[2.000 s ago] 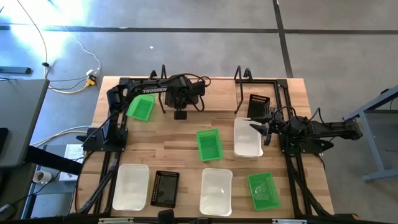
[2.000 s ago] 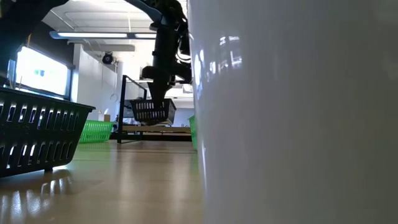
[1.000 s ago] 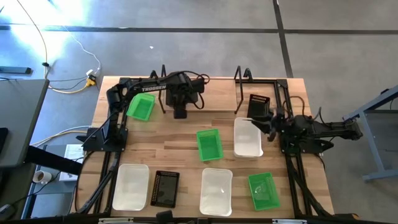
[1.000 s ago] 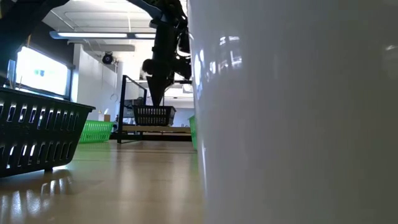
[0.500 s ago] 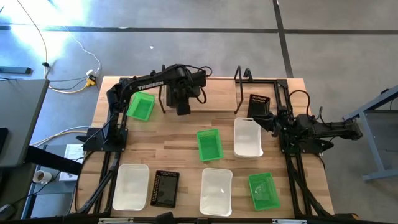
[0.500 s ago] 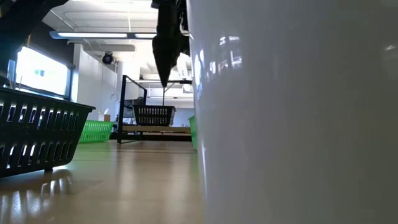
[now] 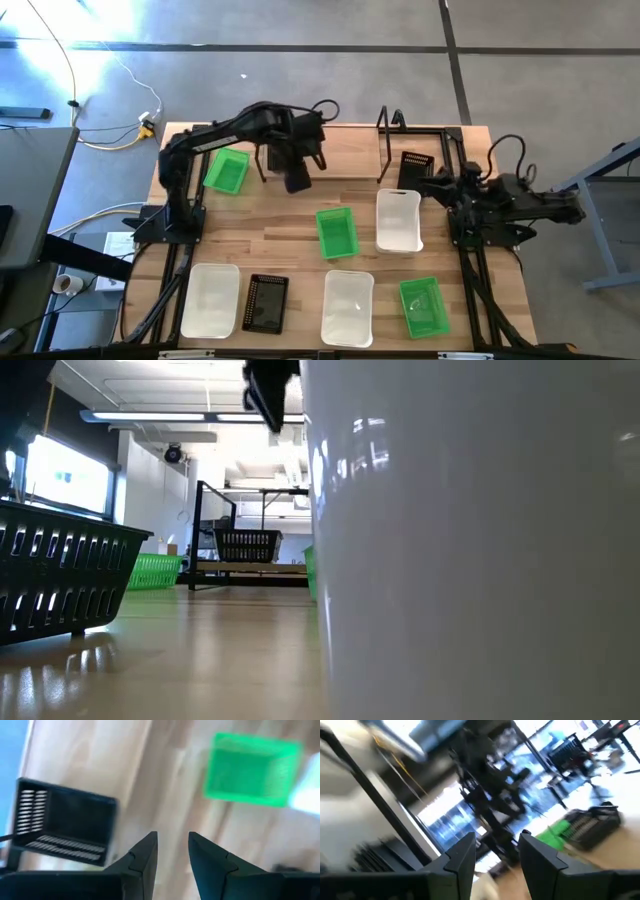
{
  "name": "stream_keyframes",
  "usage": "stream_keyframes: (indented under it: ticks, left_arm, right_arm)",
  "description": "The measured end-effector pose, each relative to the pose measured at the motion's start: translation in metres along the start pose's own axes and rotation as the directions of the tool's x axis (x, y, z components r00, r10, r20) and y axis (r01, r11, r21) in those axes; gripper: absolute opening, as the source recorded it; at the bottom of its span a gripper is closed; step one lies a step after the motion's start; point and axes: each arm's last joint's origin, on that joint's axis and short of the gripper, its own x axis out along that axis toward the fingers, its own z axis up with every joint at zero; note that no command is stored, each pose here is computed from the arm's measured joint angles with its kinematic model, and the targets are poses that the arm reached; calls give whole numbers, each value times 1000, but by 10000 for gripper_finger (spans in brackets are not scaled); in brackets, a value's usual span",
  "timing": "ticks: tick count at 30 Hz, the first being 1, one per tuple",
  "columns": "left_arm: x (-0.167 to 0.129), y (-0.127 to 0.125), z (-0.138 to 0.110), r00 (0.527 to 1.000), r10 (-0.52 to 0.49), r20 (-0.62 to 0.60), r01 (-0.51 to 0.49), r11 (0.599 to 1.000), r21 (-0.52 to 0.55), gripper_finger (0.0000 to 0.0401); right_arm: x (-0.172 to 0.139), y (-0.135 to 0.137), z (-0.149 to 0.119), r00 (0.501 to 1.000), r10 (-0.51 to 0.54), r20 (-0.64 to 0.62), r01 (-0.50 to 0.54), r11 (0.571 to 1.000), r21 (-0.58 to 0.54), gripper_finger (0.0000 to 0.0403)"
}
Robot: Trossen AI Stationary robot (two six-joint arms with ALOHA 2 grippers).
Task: Stack baskets on shelf by color
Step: Put the middle right white bin on the shelf
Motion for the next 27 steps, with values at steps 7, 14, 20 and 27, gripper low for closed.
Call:
stream_keyframes:
  ticks: [7,14,20,27]
  left_arm:
    - [-36,-41,-13,982,-60,178,59,998,8,102]
    - [-43,-72,-22,969,-110,222,104,994,39,102]
    - [-27,-96,-27,963,-148,226,134,988,76,101]
    - [-9,-114,-39,970,-157,184,140,985,103,101]
  right_arm:
    - [5,20,27,933,-176,-313,142,981,-129,133]
    - [18,33,35,753,-251,-608,177,968,-181,133]
    - [35,35,24,551,-255,-794,179,966,-186,133]
    - [56,37,-5,365,-220,-904,145,973,-178,133]
